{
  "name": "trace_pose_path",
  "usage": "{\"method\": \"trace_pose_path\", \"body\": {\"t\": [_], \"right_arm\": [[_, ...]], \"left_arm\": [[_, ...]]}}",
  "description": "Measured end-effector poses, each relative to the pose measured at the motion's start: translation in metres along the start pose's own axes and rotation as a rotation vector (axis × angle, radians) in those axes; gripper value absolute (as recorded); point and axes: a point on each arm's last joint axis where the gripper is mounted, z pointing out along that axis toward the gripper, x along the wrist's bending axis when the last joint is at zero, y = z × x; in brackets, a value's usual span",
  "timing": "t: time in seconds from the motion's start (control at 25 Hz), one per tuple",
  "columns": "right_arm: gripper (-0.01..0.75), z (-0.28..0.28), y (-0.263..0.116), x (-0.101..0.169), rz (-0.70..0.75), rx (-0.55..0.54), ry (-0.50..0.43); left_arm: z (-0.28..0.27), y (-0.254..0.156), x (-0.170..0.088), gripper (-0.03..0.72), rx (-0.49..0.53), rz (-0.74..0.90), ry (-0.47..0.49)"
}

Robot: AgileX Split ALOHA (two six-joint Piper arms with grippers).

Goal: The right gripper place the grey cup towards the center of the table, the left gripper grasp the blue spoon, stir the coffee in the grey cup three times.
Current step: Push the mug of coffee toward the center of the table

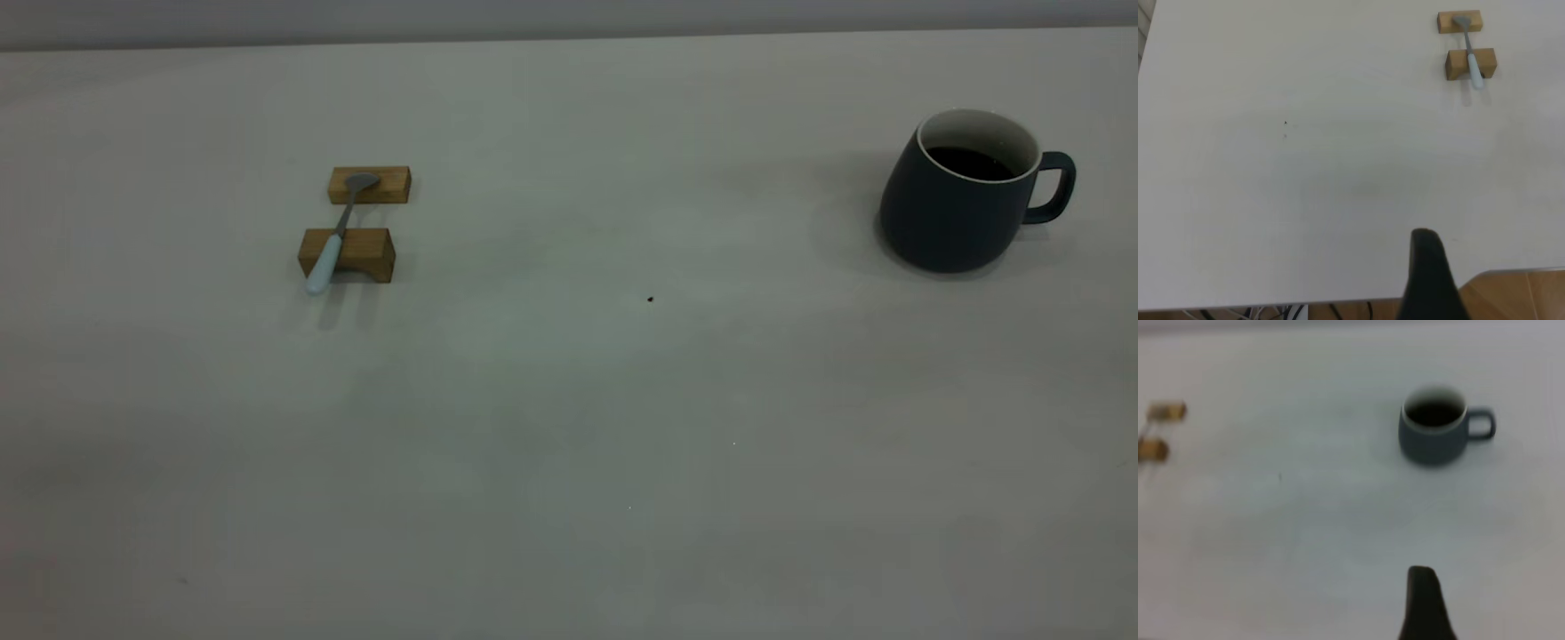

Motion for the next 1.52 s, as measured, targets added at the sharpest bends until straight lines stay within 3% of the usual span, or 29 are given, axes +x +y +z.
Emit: {"method": "trace_pose_path", "body": {"t": [0.16,0.44,0.92,1.16,1.36,1.52], "right_arm": [[0.61,0.04,0.022,-0.004,-0.068,0.112,-0.009],[0.609,0.124,0.045,-0.015,-0.221,0.299,-0.008],[0.593,0.269,0.089,-0.031,-0.495,0.431,0.045],[0.592,0.334,0.087,-0.039,-0.794,0.487,0.14],[0.592,0.375,0.073,-0.045,-1.134,0.518,0.262],[0.592,0.391,0.058,-0.056,-1.251,0.536,0.303]], "left_arm": [[0.0,0.0,0.0,0.575,0.0,0.0,0.0],[0.0,0.0,0.0,0.575,0.0,0.0,0.0],[0.0,0.0,0.0,0.575,0.0,0.0,0.0],[0.0,0.0,0.0,0.575,0.0,0.001,0.0],[0.0,0.0,0.0,0.575,0.0,0.001,0.0],[0.0,0.0,0.0,0.575,0.0,0.001,0.0]]}}
